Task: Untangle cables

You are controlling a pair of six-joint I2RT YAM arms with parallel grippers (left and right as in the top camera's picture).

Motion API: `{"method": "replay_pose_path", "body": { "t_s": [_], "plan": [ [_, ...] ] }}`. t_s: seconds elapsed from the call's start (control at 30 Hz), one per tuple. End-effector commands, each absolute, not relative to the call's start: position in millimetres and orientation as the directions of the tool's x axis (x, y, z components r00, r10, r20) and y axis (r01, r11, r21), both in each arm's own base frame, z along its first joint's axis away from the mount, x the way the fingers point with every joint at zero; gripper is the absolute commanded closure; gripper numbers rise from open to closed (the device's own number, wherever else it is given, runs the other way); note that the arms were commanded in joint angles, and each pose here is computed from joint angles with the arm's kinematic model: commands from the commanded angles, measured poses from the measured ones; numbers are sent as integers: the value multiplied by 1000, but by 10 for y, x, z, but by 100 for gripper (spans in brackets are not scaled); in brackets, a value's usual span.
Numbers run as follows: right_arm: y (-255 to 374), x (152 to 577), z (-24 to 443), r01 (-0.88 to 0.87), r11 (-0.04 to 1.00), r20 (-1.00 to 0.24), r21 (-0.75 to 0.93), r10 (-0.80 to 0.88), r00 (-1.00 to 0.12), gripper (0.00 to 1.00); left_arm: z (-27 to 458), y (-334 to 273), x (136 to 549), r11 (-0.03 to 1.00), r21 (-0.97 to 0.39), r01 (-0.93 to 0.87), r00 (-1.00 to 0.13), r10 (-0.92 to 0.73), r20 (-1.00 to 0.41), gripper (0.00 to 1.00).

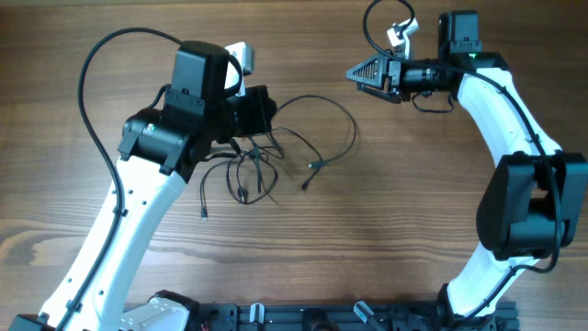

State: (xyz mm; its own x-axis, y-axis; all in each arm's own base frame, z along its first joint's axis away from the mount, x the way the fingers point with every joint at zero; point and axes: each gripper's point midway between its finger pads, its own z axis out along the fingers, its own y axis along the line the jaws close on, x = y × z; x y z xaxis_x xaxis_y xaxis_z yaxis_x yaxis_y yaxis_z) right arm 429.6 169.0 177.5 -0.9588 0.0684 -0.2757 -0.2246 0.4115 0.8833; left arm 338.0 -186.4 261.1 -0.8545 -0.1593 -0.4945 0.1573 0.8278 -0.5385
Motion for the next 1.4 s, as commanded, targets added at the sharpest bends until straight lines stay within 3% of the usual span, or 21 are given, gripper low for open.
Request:
{"method": "replay_pose_path", "body": {
  "t_s": [0.0,0.13,0.2,0.37,0.57,0.73,0.87,1.13,1.37],
  "plan": [
    [1793,4185,1948,-356,286,-371,890,-2,-929,31,2852,-2187,3152,688,-607,398,-838,3,-546,96],
    [1862,4157,1949,-420,278,-428,864,-35,-903,31,2917,-2374,2782,517,-662,542,-822,161,-546,96],
    [1963,4112,1933,-443,276,-443,853,-64,-894,32,2886,-2394,2647,486,-673,558,-822,209,-531,96],
    [2221,4021,1818,-459,319,-442,829,-128,-888,32,2779,-2413,2423,474,-677,563,-826,285,-487,96],
    [2748,3673,1775,-579,248,-515,776,-280,-810,26,2713,-2405,2289,481,-693,537,-844,315,-435,96],
    [3076,3474,1593,-631,299,-517,716,-381,-767,26,2656,-2363,2184,483,-696,531,-846,348,-404,96],
    [3182,3368,1590,-644,277,-519,713,-408,-751,25,2585,-2346,1965,431,-662,613,-781,460,-423,96],
    [3113,3132,1501,-581,297,-420,758,-458,-783,25,2556,-2549,1546,215,-573,791,-556,644,-526,96],
    [3190,2773,1487,-612,214,-422,761,-554,-718,33,2551,-2581,1468,195,-575,795,-540,661,-522,96]
  ]
}}
